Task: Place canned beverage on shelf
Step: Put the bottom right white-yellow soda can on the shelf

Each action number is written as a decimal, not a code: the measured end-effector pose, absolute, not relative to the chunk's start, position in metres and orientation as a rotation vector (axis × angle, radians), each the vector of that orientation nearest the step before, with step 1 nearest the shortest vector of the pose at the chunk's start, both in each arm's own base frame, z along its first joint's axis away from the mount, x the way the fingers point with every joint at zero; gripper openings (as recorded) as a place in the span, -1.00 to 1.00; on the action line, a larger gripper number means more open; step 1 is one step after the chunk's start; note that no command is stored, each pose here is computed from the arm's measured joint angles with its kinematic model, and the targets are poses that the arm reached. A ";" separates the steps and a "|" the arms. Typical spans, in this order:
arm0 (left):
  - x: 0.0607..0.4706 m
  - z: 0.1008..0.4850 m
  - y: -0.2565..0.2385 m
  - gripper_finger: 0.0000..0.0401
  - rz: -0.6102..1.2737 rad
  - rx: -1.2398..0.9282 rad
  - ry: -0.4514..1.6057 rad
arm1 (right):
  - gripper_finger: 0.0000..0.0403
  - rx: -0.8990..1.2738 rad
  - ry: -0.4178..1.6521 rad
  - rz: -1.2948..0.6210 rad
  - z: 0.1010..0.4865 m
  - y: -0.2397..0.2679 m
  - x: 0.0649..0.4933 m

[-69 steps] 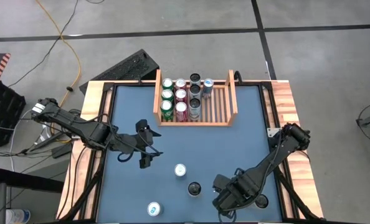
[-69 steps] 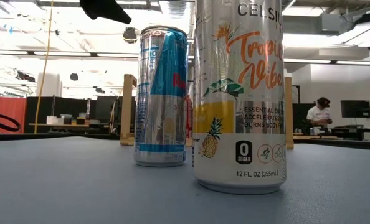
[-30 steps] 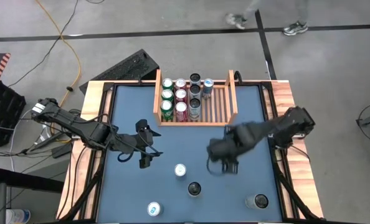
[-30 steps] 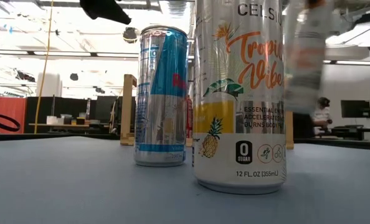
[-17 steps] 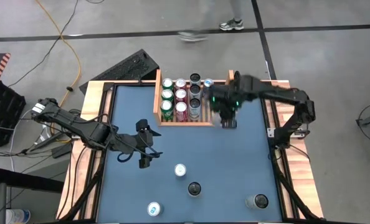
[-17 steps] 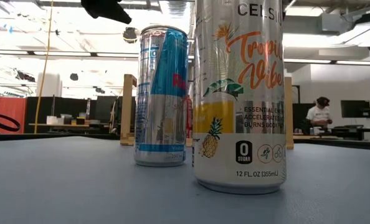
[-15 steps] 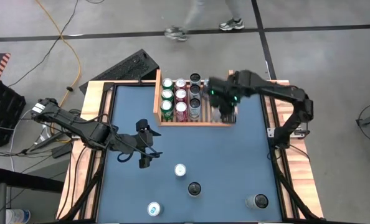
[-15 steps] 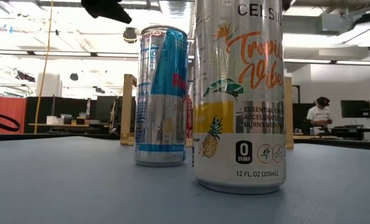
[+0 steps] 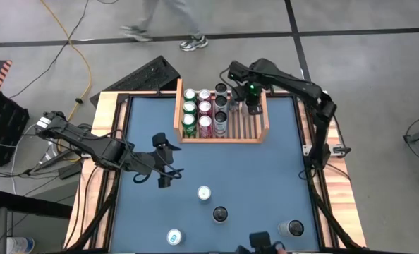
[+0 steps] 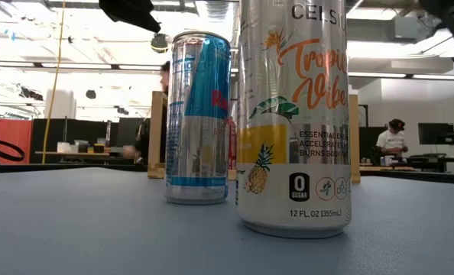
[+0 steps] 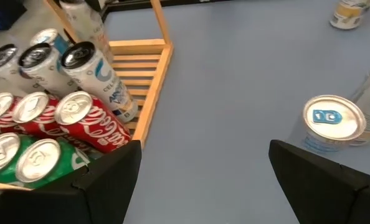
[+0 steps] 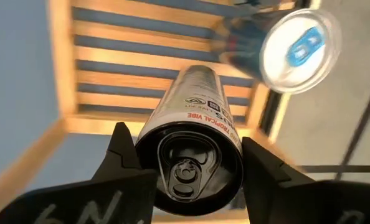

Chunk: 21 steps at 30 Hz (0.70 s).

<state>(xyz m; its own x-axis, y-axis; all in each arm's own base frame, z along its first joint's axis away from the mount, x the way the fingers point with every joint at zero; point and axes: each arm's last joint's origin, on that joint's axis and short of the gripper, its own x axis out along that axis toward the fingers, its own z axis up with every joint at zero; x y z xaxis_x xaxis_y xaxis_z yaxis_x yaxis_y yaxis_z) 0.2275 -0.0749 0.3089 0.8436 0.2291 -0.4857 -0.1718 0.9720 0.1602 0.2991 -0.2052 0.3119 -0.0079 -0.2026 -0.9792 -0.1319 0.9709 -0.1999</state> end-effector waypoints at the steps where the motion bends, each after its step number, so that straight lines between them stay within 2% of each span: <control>1: 0.228 0.309 -0.075 0.70 0.219 0.114 0.525 | -0.36 -0.269 1.596 -0.053 0.308 -0.211 0.301; 8: 0.229 0.309 -0.070 0.70 0.242 0.113 0.527 | -0.36 -0.315 1.640 -0.017 0.297 -0.236 0.304; 21: 0.232 0.309 -0.057 0.70 0.293 0.105 0.532 | -0.36 -0.350 1.584 0.028 0.298 -0.269 0.283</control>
